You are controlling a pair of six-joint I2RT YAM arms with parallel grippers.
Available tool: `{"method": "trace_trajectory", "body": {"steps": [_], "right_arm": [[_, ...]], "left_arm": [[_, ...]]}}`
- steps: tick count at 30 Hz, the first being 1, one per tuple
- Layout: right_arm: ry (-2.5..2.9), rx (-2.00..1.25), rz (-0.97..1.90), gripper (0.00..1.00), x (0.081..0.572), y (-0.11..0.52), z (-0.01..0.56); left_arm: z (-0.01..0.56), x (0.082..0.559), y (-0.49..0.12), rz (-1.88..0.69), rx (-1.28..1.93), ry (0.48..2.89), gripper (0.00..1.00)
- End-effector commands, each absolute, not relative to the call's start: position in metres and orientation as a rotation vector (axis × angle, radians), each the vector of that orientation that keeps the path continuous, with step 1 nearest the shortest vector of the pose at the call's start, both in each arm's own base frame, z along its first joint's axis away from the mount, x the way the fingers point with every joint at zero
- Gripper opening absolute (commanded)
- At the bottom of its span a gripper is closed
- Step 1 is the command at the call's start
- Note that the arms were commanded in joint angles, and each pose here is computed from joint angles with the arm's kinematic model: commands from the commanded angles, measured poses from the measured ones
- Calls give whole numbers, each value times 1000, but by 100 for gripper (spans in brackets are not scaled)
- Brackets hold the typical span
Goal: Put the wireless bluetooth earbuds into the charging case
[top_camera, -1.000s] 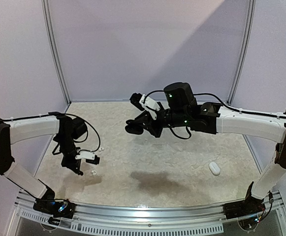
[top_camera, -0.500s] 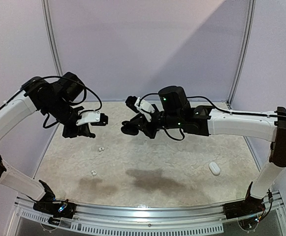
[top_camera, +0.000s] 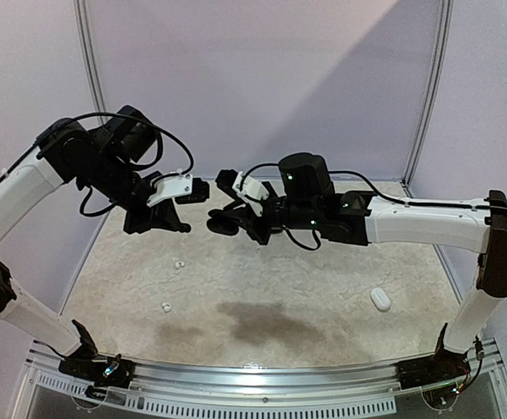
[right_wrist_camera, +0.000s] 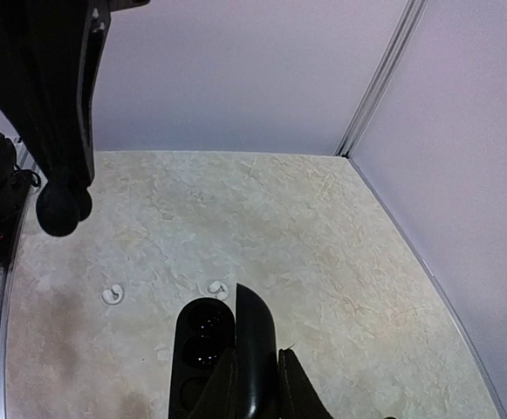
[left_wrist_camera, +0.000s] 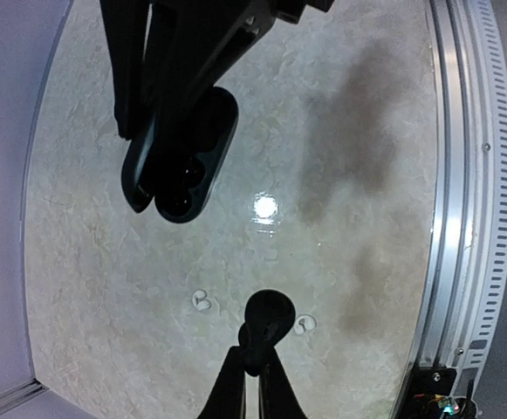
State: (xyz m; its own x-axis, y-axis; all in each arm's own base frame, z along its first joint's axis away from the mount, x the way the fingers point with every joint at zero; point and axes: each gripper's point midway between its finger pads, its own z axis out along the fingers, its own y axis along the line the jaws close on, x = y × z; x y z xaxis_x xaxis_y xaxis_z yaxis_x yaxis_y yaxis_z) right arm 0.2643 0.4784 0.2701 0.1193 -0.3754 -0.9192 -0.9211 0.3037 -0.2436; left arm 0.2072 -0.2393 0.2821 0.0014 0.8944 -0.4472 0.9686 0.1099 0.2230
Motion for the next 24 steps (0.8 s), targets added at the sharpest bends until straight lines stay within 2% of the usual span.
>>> {"method": "trace_trajectory", "body": {"steps": [1, 17, 24], "right_arm": [[1391, -1272, 666, 4, 258, 490, 284], [1355, -1259, 812, 3, 237, 508, 288], [1375, -1243, 864, 3, 232, 506, 283]], "left_arm": [[275, 188, -245, -292, 1858, 1990, 0], [279, 208, -259, -151, 1825, 1929, 0], [299, 203, -257, -234, 1771, 1857, 0]]}}
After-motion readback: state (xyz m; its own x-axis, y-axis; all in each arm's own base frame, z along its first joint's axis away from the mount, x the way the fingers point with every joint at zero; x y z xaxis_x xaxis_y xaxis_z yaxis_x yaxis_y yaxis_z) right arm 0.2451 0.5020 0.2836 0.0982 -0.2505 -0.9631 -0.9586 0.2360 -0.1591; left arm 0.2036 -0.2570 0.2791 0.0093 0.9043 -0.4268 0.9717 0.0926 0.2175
